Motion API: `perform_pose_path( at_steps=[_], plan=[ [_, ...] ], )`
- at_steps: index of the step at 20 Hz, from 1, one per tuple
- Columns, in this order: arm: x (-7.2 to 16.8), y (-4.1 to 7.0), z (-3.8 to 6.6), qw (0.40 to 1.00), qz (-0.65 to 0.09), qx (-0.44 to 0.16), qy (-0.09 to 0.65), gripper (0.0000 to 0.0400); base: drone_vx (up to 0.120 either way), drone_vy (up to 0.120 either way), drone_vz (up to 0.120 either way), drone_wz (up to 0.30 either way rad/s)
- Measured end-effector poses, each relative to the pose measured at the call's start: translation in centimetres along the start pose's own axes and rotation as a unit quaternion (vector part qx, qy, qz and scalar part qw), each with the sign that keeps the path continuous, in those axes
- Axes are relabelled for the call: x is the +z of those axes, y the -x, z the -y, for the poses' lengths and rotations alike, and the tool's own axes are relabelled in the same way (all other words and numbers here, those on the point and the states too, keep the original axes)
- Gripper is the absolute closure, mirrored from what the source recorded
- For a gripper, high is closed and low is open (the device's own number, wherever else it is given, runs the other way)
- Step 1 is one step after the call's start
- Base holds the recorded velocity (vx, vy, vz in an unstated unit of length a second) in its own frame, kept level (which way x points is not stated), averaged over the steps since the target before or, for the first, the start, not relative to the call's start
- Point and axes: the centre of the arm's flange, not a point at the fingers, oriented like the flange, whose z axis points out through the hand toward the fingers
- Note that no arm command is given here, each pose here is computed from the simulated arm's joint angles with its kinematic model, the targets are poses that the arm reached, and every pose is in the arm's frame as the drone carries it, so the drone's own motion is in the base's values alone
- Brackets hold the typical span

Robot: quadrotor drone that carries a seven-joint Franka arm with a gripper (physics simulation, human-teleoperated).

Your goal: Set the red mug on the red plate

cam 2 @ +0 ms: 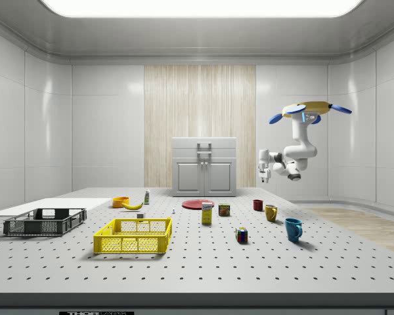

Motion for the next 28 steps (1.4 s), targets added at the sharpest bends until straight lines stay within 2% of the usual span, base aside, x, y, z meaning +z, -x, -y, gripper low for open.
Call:
perform_pose_path(
  at_steps=[4,10,28],
  plan=[
    [-0.01,0.14,0.14,1.0,-0.007,0.0,0.007,0.0,0.12,0.0,-0.12,0.0],
    [-0.01,0.23,0.22,1.0,-0.012,0.0,0.011,0.0,0.04,0.0,-0.12,0.0],
    [0.0,0.26,0.26,1.0,-0.014,0.0,0.013,0.0,0.0,-0.007,-0.118,0.0]
  ],
)
